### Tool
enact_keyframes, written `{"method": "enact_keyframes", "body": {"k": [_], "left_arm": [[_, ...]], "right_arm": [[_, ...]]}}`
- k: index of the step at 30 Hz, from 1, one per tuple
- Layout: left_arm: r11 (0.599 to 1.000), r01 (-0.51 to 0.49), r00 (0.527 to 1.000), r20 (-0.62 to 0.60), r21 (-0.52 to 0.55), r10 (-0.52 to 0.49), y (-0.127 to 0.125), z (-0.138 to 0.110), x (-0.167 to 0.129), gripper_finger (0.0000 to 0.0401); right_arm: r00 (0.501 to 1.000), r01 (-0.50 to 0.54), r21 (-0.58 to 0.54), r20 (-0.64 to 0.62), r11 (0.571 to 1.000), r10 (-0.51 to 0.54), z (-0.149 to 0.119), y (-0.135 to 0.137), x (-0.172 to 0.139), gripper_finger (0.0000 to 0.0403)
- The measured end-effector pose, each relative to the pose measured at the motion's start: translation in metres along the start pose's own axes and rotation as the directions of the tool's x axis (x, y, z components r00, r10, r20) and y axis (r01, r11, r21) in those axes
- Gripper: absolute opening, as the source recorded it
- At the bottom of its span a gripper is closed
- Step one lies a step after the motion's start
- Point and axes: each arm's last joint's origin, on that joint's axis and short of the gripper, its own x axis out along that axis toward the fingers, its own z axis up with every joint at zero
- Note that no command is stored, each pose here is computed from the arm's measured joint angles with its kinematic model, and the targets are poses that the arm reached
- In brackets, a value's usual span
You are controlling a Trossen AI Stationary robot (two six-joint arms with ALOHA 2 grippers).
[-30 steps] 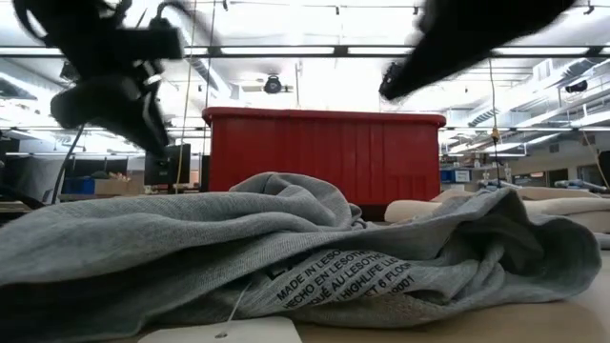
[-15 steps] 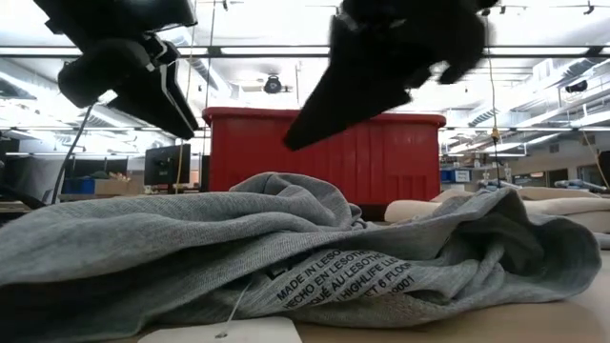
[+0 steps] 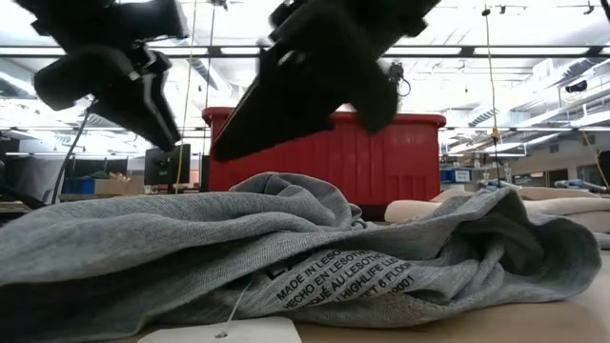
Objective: Fold Laundry from Bin
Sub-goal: Fold the gray shirt
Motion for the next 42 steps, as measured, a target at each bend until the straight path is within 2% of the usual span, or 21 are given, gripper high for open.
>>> {"method": "enact_keyframes", "body": {"k": [6,13,16,20,24,27,34,38,40,42], "left_arm": [[1.0,0.006,1.0,-0.02,-0.006,-0.006,-0.005,-0.01,-0.01,0.0187],[1.0,0.023,1.0,-0.012,0.013,-0.023,-0.012,-0.015,-0.017,0.0187],[1.0,0.021,1.0,-0.015,0.012,-0.021,-0.011,-0.015,-0.017,0.0187],[1.0,0.019,1.0,-0.016,0.011,-0.019,-0.011,-0.015,-0.017,0.0187],[1.0,0.019,1.0,-0.016,0.011,-0.019,-0.011,-0.015,-0.017,0.0187],[1.0,0.019,1.0,-0.016,0.011,-0.019,-0.011,-0.015,-0.017,0.0187],[1.0,0.018,1.0,-0.015,0.011,-0.018,-0.011,-0.015,-0.017,0.0187],[1.0,0.005,1.0,0.0,0.007,-0.005,-0.011,-0.014,-0.017,0.0187],[1.0,0.013,1.0,0.018,-0.01,-0.013,-0.012,-0.012,-0.016,0.0187],[0.999,0.028,0.999,0.039,-0.024,-0.028,-0.014,-0.01,-0.017,0.0187]], "right_arm": [[0.992,0.006,-0.04,-0.127,0.999,-0.011,-0.001,-0.012,0.024,0.0165],[0.972,-0.019,-0.099,-0.236,0.995,-0.005,-0.008,-0.013,0.029,0.0158],[0.963,-0.015,-0.094,-0.269,0.995,-0.011,-0.011,-0.014,0.028,0.0123],[0.957,-0.015,-0.077,-0.29,0.997,-0.008,-0.014,-0.015,0.028,0.0025],[0.956,-0.021,-0.054,-0.294,0.998,0.004,-0.012,-0.015,0.024,0.0015],[0.967,-0.038,-0.043,-0.254,0.998,0.026,0.003,-0.017,0.007,0.0008],[0.997,-0.043,-0.017,-0.064,0.999,0.042,0.045,-0.028,-0.071,0.0008],[0.994,-0.089,-0.074,0.051,0.993,0.093,0.06,-0.025,-0.108,0.0008],[0.99,-0.108,-0.051,0.083,0.993,0.112,0.064,-0.024,-0.119,0.0007],[0.976,-0.193,0.005,0.098,0.981,0.192,0.065,-0.022,-0.127,0.0009]]}}
